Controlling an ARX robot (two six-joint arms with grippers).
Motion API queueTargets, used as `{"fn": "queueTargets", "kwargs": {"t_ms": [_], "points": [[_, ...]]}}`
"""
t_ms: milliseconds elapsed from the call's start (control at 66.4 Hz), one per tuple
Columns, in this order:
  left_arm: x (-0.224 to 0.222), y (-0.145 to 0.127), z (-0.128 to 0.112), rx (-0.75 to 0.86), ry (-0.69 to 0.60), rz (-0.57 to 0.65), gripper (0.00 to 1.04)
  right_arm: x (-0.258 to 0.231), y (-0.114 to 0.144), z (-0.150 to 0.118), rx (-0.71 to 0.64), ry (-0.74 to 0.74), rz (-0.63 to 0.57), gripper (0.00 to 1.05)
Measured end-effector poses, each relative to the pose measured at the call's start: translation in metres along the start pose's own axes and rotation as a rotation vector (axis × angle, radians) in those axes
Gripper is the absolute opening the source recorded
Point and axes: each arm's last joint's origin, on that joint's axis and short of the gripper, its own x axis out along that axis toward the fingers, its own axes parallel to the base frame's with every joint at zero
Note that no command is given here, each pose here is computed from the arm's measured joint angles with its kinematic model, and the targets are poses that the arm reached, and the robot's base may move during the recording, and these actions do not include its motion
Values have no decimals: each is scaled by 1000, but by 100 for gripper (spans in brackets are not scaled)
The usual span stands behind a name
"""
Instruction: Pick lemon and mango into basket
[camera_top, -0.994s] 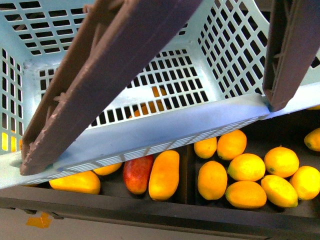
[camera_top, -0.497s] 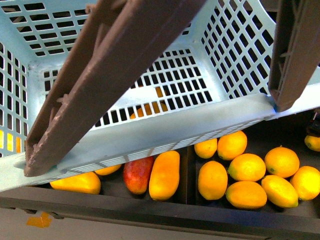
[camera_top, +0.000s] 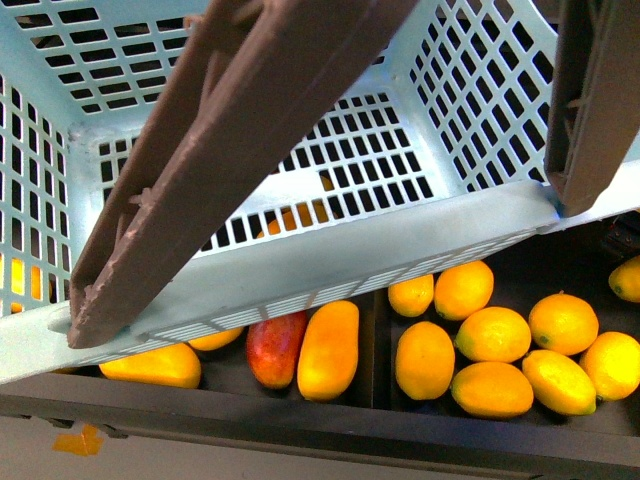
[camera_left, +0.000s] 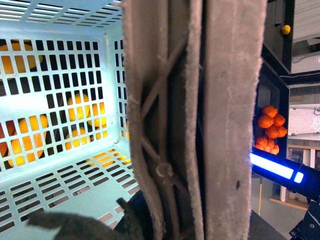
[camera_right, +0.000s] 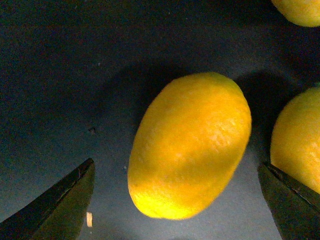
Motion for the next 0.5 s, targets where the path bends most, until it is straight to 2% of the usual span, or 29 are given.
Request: {"fn": "queueTargets", "kwargs": {"t_ms": [166, 377, 452, 497], "points": [[0, 0, 0, 0, 0, 0, 15, 15, 5, 4, 37, 16, -27, 95], [0, 0, 0, 0, -2, 1, 15, 22, 4, 1, 53, 16, -24, 68], [0, 0, 0, 0, -1, 0, 15, 17, 3, 1, 53, 3, 10, 57], [0, 0, 0, 0, 0, -1, 15, 13, 3, 0, 50, -7, 24, 53]]}}
